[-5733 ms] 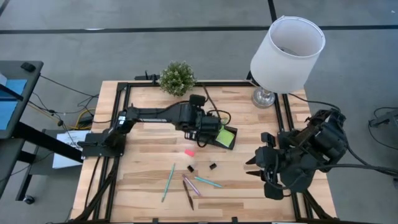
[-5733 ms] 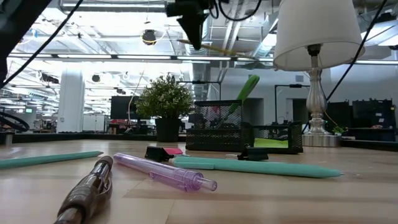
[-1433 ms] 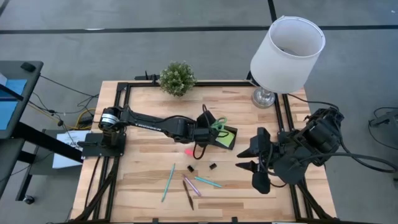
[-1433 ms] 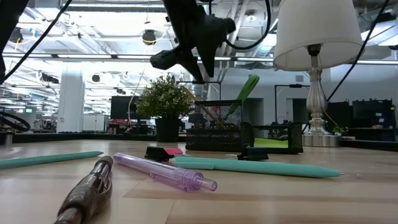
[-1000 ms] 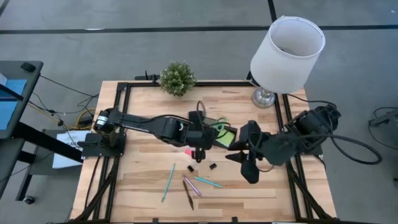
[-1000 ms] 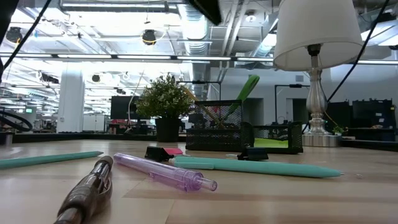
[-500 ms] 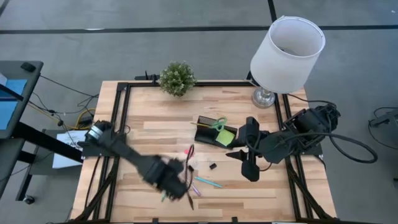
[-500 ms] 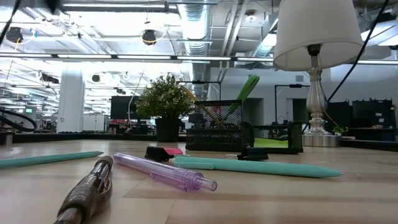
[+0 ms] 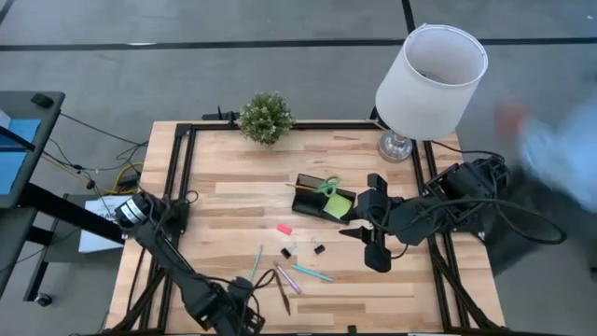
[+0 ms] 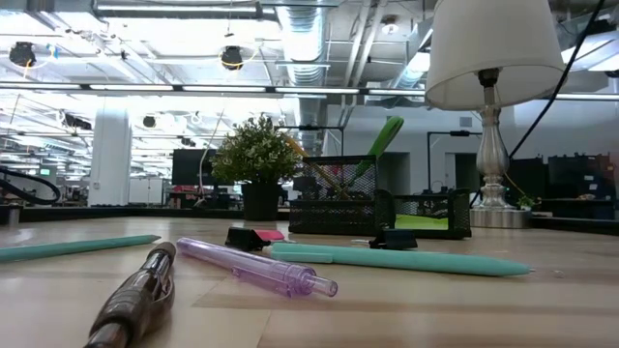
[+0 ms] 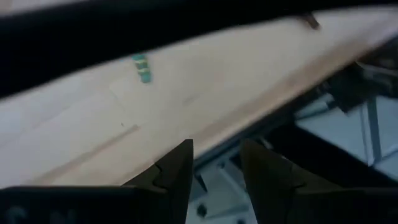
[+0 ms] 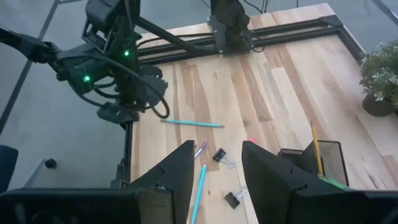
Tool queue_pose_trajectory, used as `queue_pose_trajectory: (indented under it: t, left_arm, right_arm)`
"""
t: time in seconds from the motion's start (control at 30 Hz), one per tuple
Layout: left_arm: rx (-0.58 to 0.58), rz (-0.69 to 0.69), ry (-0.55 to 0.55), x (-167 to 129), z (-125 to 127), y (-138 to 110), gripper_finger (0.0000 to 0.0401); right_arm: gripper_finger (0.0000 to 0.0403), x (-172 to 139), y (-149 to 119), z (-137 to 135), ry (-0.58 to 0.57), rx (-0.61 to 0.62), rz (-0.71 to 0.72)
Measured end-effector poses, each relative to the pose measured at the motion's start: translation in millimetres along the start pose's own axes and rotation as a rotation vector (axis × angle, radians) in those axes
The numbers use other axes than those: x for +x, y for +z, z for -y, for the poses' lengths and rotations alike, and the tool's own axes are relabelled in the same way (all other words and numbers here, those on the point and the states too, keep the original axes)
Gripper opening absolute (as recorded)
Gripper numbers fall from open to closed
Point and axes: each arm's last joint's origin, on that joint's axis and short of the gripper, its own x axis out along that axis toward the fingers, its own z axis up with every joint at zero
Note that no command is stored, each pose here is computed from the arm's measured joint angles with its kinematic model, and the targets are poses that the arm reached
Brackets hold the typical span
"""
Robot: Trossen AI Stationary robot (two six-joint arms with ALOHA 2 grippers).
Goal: Pick and place office supplies into organizer
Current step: Put the blue pencil on the black desk organizer
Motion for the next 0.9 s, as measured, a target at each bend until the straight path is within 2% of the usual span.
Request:
queue_pose_trajectory:
  t: [0.17, 0.37, 0.7, 0.9]
  left_arm:
    - [-0.011, 0.047, 0.074, 15.3, -17.2, 3.5, 0.0126]
    - [0.004, 0.043, 0.083, 29.6, -25.1, 10.1, 0.0125]
    - [0.038, 0.05, 0.125, 43.3, -24.6, 19.8, 0.0125]
    - [0.037, -0.001, 0.142, 52.7, -23.9, 17.4, 0.0125]
  right_arm:
    - [0.0127, -0.1, 0.0, 0.0, 0.0, -0.005, 0.0]
    - [0.0127, 0.1, 0.0, 0.0, 0.0, -0.004, 0.0]
    - [0.0127, 0.1, 0.8, -0.5, 0.004, 0.0, 0.007]
    - [0.0127, 0.1, 1.8, -1.0, 0.009, 0.005, 0.017]
